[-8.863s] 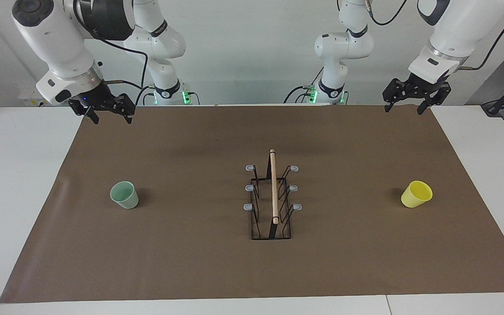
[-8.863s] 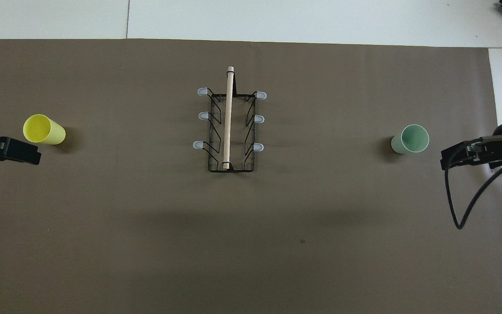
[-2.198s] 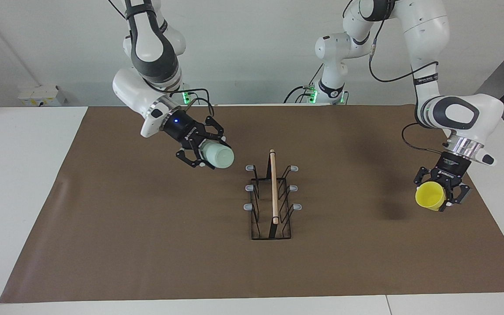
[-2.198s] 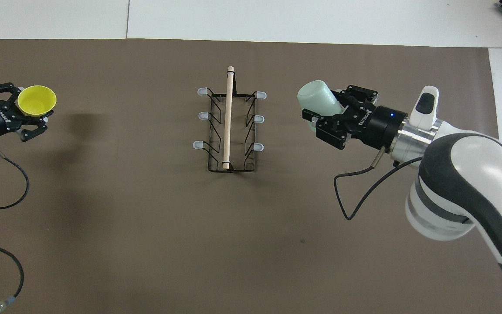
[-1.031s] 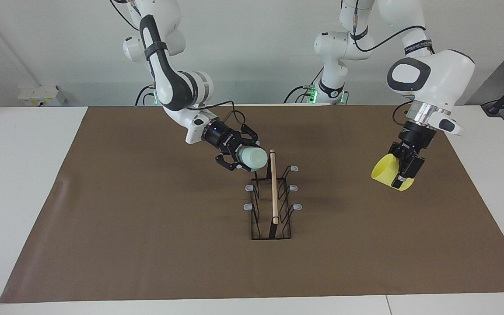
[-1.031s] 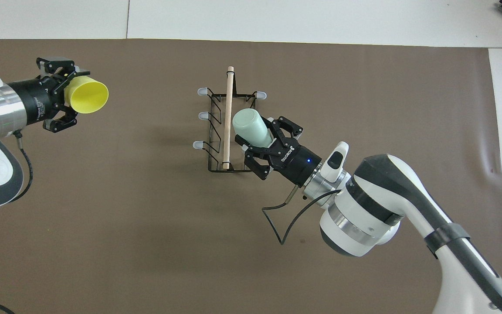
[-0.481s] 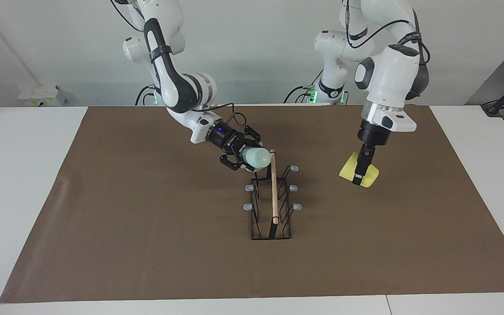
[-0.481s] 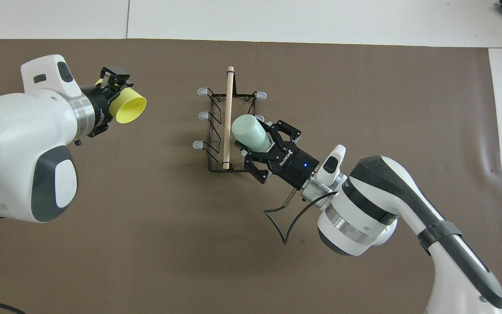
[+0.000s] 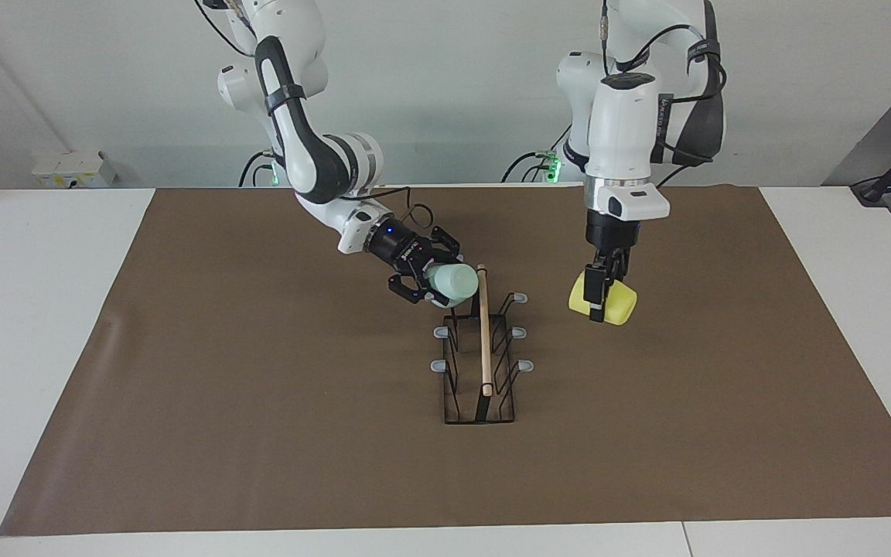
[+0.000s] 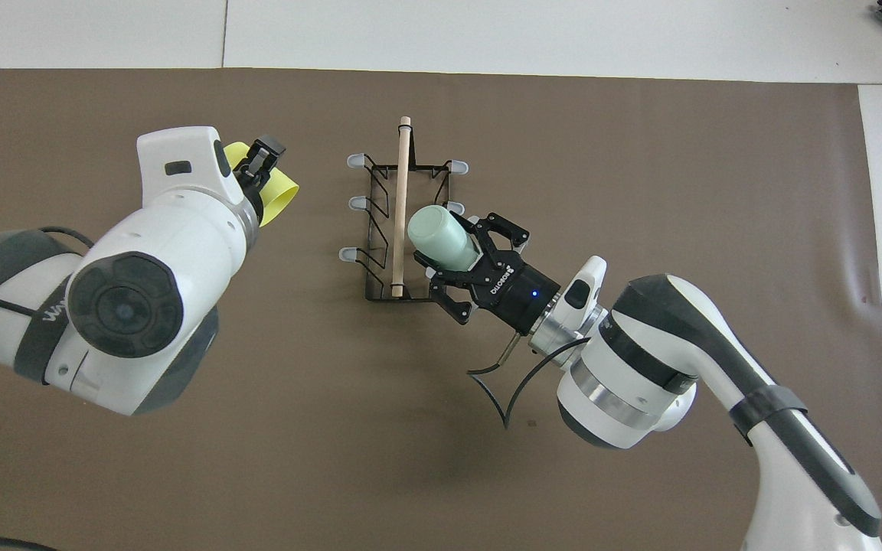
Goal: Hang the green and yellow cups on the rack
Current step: 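Carry the yellow cup with the left gripper onto a rack peg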
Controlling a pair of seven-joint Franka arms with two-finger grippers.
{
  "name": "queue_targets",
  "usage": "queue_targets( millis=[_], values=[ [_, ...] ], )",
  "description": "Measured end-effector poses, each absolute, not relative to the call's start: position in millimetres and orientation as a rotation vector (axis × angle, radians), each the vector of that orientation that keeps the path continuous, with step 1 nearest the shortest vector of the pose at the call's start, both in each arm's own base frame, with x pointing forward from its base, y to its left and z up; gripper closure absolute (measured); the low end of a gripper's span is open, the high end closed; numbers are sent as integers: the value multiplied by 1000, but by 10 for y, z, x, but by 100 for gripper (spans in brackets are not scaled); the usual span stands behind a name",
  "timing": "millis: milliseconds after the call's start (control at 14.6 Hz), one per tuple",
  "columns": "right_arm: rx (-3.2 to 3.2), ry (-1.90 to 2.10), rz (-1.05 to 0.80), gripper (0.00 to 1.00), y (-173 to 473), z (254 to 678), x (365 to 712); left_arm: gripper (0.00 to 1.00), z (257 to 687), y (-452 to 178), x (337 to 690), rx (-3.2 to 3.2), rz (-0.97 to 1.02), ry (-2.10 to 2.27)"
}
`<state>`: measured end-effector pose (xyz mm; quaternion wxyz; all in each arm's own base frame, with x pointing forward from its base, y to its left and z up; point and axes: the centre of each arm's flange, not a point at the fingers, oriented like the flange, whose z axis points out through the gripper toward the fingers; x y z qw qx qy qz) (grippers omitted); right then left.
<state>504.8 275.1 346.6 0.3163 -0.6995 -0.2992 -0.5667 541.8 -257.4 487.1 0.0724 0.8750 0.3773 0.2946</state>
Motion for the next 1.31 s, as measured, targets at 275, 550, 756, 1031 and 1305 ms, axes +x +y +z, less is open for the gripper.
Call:
queue_targets(
  millis=[275, 550, 756, 1031, 1305],
  values=[
    [-1869, -796, -1483, 30, 2722, 3423, 5027, 31, 4641, -2950, 5107, 2644, 1119, 1203],
    [-1884, -813, -1464, 30, 2736, 3270, 5009, 31, 4482, -3177, 4874, 2645, 1237, 1206],
    [-1892, -828, -1455, 30, 2742, 3157, 5010, 31, 4296, -3324, 4678, 2651, 1324, 1177],
    [-1898, -828, -1451, 22, 2736, 3141, 5005, 31, 4124, -3402, 4632, 2623, 1442, 1160],
    [-1904, -826, -1451, 0, 2713, 3133, 5010, 31, 3944, -3539, 4594, 2641, 1507, 1101]
  ],
)
